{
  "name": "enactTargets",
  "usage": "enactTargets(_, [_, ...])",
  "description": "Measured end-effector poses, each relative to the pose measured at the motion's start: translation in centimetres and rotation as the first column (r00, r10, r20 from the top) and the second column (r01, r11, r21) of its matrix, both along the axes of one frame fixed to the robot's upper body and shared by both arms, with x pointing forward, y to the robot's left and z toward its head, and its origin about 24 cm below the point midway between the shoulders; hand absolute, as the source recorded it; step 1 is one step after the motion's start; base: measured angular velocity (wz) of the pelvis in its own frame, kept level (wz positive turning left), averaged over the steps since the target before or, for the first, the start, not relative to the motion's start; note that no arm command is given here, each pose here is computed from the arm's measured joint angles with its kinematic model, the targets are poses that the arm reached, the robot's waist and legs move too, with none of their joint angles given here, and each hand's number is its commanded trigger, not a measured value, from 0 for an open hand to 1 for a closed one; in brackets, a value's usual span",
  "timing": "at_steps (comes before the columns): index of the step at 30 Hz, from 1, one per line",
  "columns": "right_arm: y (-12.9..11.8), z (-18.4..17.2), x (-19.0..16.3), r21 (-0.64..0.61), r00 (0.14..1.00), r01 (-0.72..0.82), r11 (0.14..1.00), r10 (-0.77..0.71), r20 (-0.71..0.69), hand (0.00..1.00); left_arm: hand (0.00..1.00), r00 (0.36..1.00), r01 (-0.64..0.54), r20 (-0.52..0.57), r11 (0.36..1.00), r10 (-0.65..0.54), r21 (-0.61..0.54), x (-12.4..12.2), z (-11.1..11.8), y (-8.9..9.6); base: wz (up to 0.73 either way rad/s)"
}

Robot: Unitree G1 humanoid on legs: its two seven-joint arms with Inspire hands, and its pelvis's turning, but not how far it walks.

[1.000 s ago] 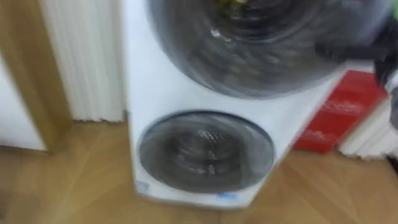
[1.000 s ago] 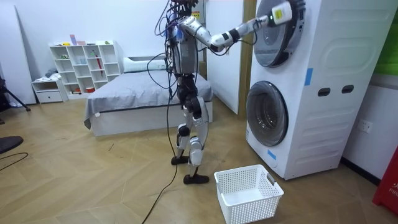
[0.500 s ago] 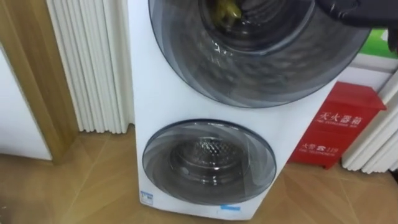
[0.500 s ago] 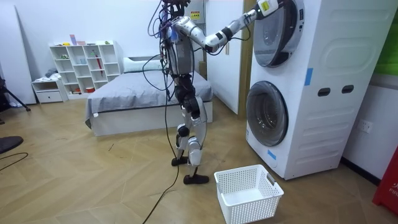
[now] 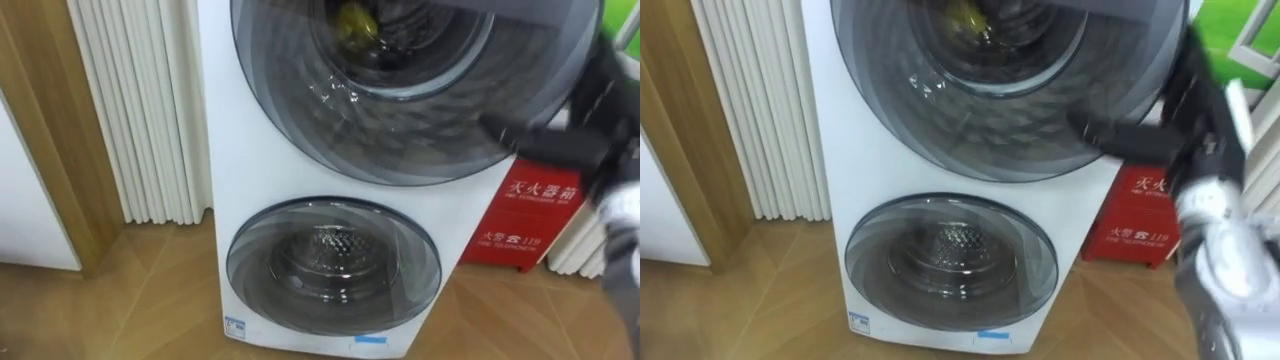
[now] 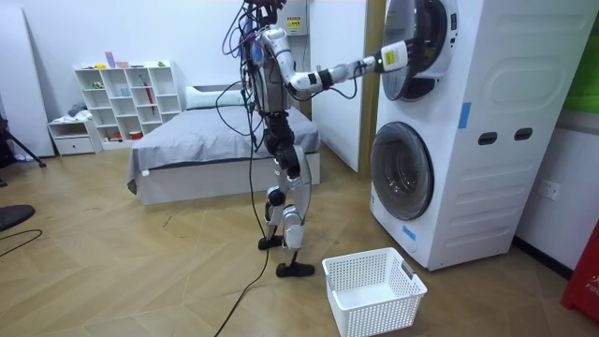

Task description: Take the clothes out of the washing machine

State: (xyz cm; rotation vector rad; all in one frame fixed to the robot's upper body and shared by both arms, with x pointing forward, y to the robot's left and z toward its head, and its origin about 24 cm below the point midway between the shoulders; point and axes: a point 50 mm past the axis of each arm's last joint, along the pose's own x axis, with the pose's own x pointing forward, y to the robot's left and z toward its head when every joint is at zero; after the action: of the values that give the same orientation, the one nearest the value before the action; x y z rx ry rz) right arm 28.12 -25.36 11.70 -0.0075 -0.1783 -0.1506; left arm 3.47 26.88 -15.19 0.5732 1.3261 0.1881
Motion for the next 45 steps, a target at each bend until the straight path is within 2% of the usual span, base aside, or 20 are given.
enactTargets(7, [0.7, -0.4, -0.4, 0.049, 0.998, -0.057, 0.997, 0.057, 0.0, 0.0, 0.0, 0.999, 0.013, 0.033, 1.0, -0.012, -0.011, 0.4, 0.1, -0.1, -0.02])
enactTargets(16, [2.0, 0.0, -2.6, 0.036, 0.992, -0.127, 0.991, 0.126, 0.027, 0.0, 0.0, 0.999, -0.02, -0.027, 0.999, 0.019, -0.039, -1.1, -0.3, 0.0, -0.1])
enactTargets(22, [3.0, 2.1, -3.3, 0.027, 0.98, -0.174, 0.984, 0.171, 0.106, 0.0, 0.0, 1.0, -0.022, -0.007, 0.998, 0.022, -0.053, -1.2, -0.3, 0.1, -0.13])
enactTargets(26, [3.9, 5.0, -3.8, 0.019, 0.948, -0.235, 0.972, 0.224, 0.226, 0.0, 0.0, 1.0, -0.017, 0.013, 0.998, 0.018, -0.057, -1.2, -0.3, 0.1, -0.01])
enactTargets(30, [4.9, 8.3, -5.5, -0.059, 0.889, -0.263, 0.963, 0.265, 0.374, 0.0, 0.0, 1.0, -0.024, -0.001, 0.998, 0.024, -0.062, -1.8, -0.4, 0.0, 0.0])
enactTargets(36, [6.4, 11.0, -6.7, -0.147, 0.789, -0.341, 0.929, 0.367, 0.493, 0.0, 0.0, 0.999, -0.03, -0.022, 0.998, 0.029, -0.061, -2.6, -0.4, 0.1, 0.0])
enactTargets(45, [6.6, 11.2, -6.7, -0.233, 0.755, -0.396, 0.888, 0.459, 0.469, 0.0, 0.0, 0.999, -0.047, -0.026, 0.997, 0.046, -0.056, -2.8, -0.3, 0.4, 0.04])
